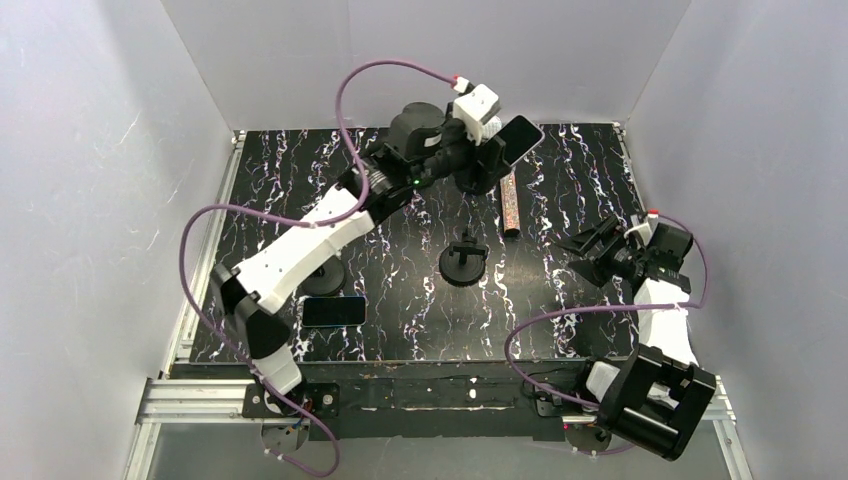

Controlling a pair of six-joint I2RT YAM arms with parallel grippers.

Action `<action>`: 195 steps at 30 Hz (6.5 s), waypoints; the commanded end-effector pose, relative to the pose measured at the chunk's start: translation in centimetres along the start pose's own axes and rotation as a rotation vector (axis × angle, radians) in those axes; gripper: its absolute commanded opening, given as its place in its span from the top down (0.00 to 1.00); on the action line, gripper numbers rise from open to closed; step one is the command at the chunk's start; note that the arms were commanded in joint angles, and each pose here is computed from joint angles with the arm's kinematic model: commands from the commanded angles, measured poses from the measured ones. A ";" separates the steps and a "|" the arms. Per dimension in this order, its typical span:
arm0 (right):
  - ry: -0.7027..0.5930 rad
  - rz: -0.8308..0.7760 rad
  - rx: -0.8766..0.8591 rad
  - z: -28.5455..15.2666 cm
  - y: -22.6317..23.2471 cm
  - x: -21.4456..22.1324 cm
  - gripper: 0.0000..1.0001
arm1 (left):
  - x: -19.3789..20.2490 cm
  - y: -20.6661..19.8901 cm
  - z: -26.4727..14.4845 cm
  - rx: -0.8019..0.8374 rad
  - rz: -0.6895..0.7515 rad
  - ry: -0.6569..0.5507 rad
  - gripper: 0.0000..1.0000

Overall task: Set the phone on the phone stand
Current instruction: Pick up the phone at the center of the board.

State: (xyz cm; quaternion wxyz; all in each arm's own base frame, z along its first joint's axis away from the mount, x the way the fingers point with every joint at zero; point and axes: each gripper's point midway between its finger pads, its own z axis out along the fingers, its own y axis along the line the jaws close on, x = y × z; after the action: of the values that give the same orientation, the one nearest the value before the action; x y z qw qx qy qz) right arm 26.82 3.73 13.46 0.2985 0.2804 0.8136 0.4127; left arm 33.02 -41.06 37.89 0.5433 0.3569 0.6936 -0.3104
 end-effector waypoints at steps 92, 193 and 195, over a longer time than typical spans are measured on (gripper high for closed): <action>0.616 -0.638 -0.580 1.5 27.4 13.0 0.99 | 7.3 -1.4 -14.2 0.023 -0.266 0.059 0.05; 0.591 -0.668 -1.062 -4.2 36.1 14.0 0.99 | 8.1 -4.5 -14.7 0.473 -0.528 -0.133 0.34; 0.587 -0.674 -1.056 -4.0 35.9 14.1 0.99 | 8.1 -4.1 -14.7 0.443 -0.524 -0.141 0.10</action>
State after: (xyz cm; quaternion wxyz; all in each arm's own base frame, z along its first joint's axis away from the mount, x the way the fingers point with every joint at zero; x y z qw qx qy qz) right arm 23.45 29.85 39.24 0.2566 -0.2701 0.6171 0.6931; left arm 20.14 -30.31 32.58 0.3697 0.2483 0.6434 -0.6227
